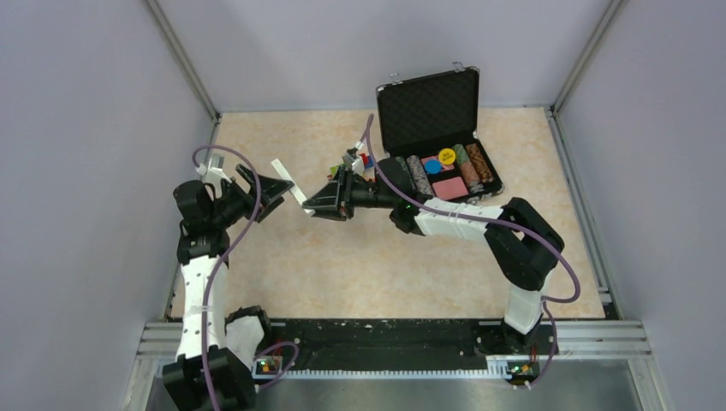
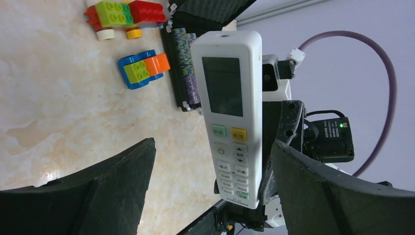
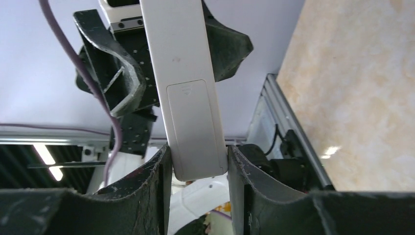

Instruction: Load the batteries into the remote control

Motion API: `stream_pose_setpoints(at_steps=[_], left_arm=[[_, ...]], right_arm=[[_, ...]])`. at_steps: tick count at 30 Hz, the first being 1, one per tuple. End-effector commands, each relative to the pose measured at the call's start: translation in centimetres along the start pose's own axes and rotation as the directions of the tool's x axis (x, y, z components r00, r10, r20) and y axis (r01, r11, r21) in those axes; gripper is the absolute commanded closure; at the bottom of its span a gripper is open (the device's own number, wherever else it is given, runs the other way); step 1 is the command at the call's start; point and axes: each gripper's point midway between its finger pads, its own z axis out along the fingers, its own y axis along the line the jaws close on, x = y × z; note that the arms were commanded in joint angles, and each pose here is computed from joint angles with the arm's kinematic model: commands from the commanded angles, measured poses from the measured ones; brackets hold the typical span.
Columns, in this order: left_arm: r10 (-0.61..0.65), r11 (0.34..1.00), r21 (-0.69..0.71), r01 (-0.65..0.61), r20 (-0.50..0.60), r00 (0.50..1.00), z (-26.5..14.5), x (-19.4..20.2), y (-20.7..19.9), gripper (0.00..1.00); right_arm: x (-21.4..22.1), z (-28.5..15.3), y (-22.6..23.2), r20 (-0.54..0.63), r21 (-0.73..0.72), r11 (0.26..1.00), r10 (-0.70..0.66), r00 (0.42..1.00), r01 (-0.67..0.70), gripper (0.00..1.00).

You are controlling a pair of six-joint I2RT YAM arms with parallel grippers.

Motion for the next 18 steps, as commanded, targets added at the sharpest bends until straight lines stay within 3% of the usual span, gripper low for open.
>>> stream_pose_setpoints(at_steps=[1,5,11,15,17,18], left_arm=[[0.069,0.989,0.13,-0.071,0.023,0.997,-0.1,-0.8,-3.5,0.09],[0.075,0.982,0.173,-0.076,0.013,0.997,0.5,-0.4,-4.6,0.13],[0.06,0.985,0.16,-0.059,0.0,0.998,1.5,0.1,-4.2,0.4],[0.053,0.987,0.154,-0.052,0.0,0.999,1.6,0.0,-4.1,0.77],[0.048,0.989,0.143,-0.048,0.002,0.999,1.7,0.0,-3.8,0.99],[0.043,0.991,0.124,-0.044,0.005,0.999,1.8,-0.1,-3.4,1.0]], right_arm=[[0.0,-0.9,6.6,-0.005,-0.199,0.98,0.032,0.999,-0.032,0.92],[0.6,-0.6,6.5,-0.03,-0.217,0.972,0.082,0.996,-0.087,0.92],[0.8,-0.4,5.9,-0.043,-0.22,0.963,0.152,0.987,-0.158,0.92],[1.0,-0.2,4.6,-0.043,-0.173,0.967,0.184,0.982,-0.188,0.89],[1.1,-0.2,3.7,-0.04,-0.143,0.969,0.198,0.979,-0.202,0.76],[1.2,-0.2,3.1,-0.034,-0.124,0.97,0.204,0.978,-0.207,0.66]])
